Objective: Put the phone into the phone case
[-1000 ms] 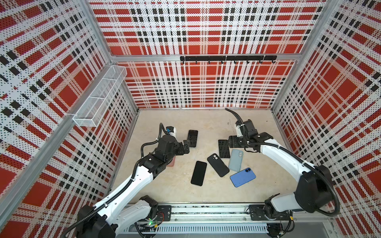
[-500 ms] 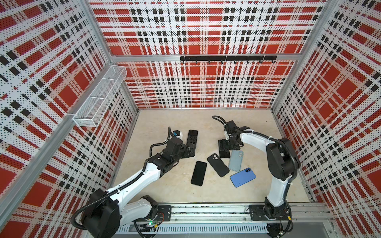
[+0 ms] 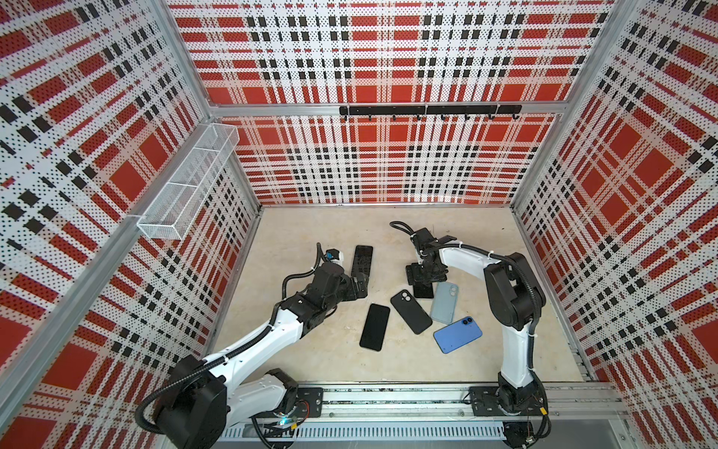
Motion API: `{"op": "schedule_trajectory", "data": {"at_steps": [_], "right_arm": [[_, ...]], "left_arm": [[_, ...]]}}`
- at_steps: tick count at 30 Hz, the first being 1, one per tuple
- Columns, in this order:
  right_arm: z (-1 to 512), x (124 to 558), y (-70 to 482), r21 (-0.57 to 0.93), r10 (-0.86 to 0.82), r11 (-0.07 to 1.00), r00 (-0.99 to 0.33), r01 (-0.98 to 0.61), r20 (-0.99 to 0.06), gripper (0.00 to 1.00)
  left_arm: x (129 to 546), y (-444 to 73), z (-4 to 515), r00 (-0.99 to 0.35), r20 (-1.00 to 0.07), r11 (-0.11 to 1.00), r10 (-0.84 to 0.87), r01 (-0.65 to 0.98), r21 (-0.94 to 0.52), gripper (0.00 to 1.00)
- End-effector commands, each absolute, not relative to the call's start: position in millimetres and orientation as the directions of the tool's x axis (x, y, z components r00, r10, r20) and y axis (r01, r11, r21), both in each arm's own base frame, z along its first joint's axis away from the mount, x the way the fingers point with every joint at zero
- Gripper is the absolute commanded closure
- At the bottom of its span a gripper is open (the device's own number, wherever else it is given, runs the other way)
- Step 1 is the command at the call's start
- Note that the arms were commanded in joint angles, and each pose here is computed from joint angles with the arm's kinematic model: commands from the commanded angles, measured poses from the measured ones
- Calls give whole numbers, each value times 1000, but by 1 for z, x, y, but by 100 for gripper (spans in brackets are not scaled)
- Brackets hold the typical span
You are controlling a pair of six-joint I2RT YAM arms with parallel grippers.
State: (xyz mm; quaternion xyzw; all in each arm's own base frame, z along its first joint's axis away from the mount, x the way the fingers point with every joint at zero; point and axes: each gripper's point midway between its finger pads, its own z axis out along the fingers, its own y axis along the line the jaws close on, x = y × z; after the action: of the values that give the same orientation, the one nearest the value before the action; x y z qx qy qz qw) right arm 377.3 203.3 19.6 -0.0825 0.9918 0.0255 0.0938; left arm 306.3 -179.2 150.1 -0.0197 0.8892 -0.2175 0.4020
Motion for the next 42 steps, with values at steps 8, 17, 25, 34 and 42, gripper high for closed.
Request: {"op": "schedule_trajectory", "data": {"at_steps": [8, 17, 25, 34, 42], "right_arm": [[-5, 371, 210, 60, -71, 995, -988, -80, -137, 26], [25, 399, 217, 216, 55, 976, -967, 0, -248, 33], [52, 415, 216, 388, 147, 921, -937, 14, -316, 35], [57, 416, 213, 538, 234, 842, -922, 33, -310, 36], [61, 421, 208, 617, 291, 786, -905, 40, -311, 37]], "left_arm": [[305, -166, 151, -660, -712, 903, -240, 117, -413, 0], [311, -169, 157, -658, -714, 903, -240, 119, -413, 0], [316, -202, 165, -670, -720, 886, -182, 206, -416, 0], [327, -247, 157, -685, -713, 844, -153, 285, -455, 4], [344, -306, 141, -697, -701, 772, -152, 359, -524, 11]]}}
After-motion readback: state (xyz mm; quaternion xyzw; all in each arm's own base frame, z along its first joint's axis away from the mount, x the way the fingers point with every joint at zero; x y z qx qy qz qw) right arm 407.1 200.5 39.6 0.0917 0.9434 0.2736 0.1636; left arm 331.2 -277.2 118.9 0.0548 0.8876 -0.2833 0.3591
